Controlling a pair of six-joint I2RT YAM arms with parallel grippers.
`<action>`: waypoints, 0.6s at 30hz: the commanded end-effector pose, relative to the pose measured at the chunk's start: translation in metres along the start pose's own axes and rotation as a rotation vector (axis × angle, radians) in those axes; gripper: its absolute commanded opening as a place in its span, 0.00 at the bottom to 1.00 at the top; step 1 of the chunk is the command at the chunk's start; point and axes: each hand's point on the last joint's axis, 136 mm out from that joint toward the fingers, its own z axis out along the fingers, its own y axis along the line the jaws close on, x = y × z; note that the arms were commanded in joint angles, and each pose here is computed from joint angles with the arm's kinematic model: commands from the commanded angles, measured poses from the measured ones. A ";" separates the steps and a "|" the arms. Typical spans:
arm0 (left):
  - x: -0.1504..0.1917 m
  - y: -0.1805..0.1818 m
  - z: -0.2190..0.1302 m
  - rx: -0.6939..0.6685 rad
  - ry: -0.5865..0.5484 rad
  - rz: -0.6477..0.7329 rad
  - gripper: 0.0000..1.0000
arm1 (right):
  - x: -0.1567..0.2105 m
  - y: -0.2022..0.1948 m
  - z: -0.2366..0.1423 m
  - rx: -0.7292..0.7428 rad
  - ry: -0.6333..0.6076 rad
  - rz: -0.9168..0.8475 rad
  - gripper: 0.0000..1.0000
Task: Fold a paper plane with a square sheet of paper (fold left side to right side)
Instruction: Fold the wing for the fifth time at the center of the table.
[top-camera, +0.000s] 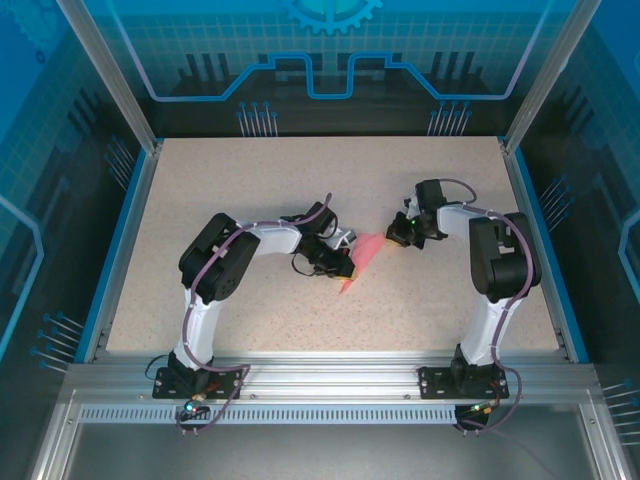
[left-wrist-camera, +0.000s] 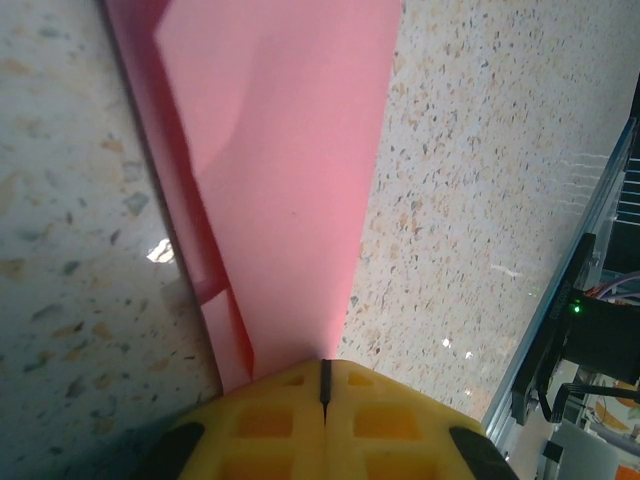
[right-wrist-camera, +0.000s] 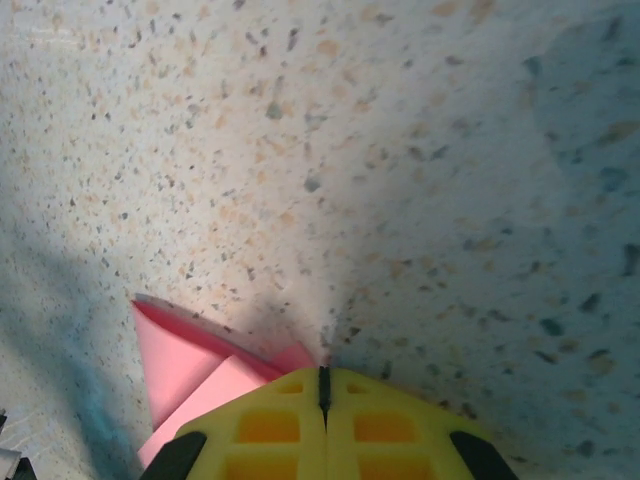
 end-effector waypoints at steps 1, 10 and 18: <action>0.033 0.036 0.004 -0.106 0.084 -0.100 0.00 | -0.003 -0.005 0.001 -0.001 0.025 0.034 0.00; 0.029 0.030 0.003 -0.088 0.073 -0.088 0.01 | -0.002 0.027 -0.024 -0.095 -0.034 -0.052 0.00; 0.023 0.023 0.001 -0.071 0.060 -0.080 0.01 | 0.049 0.069 -0.015 -0.173 0.038 -0.126 0.00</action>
